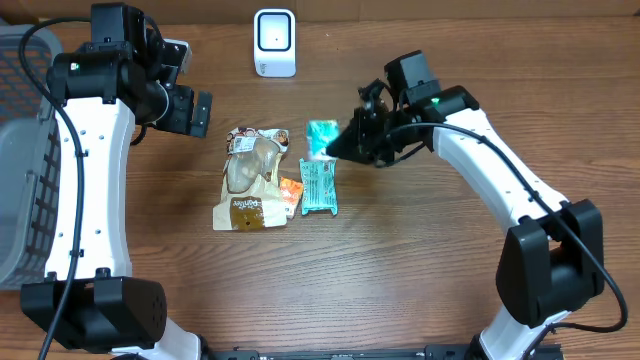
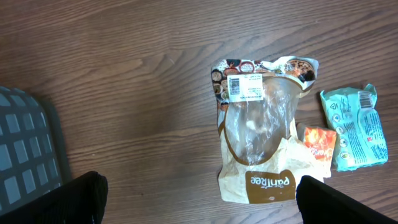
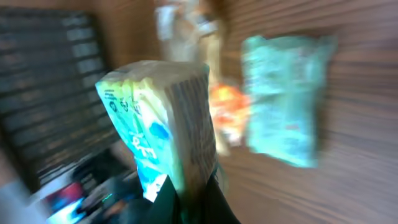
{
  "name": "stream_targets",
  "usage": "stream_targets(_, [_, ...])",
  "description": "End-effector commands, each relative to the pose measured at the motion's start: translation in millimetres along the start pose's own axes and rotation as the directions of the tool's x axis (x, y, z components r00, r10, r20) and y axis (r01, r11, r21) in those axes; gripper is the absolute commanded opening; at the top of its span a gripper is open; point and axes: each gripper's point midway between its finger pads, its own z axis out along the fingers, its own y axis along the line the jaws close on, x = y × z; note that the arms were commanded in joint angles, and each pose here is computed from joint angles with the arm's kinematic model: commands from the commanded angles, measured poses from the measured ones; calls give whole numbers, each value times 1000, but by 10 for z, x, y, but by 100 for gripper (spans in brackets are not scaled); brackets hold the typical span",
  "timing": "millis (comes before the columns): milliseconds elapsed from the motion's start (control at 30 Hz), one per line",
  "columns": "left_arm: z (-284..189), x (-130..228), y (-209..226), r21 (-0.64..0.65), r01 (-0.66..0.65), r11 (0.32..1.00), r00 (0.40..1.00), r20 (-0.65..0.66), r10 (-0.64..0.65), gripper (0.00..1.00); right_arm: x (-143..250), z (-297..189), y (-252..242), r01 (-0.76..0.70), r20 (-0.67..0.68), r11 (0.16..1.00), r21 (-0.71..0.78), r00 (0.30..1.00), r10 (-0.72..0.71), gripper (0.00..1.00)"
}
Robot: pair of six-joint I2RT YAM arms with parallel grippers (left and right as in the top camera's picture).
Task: Scan the item barcode
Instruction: 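Lift the teal bag and hold it at the scanner, right gripper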
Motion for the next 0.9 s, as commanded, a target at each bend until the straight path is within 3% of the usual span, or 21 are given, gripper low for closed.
stream_targets(0, [-17,-17,-3,5,-10,1000,1000,6,10,100,-420,-382,-6,94,205,975,204,969,-137,4])
stream_targets(200, [-17,-17,-3,5,-10,1000,1000,6,10,99,-903,-999,380,155,384,889,431,860,-336,4])
stream_targets(333, [-17,-17,-3,5,-10,1000,1000,6,10,100,-1277,-1002,667,218,423,791,571,748,-512,4])
stream_targets(433, [-17,-17,-3,5,-10,1000,1000,6,10,99,-1594,-896,826,225,434,679,699,621,-653,4])
stream_targets(567, [-17,-17,-3,5,-10,1000,1000,6,10,100,-1985,-737,1053,179,399,502,846,413,-819,4])
stream_targets(600, [-17,-17,-3,5,-10,1000,1000,6,10,99,-2134,-589,1130,182,333,406,895,330,-883,4])
stream_targets(667, [-17,-17,-3,5,-10,1000,1000,6,10,99,-2281,-398,1175,193,267,320,928,255,-929,4])
stream_targets(767, [-17,-17,-3,5,-10,1000,1000,6,10,100,-2485,-195,1208,173,285,313,934,167,-944,4])
stream_targets(867, [-17,-17,-3,5,-10,1000,1000,6,10,99,-2623,17,1175,176,194,207,963,89,-977,4])
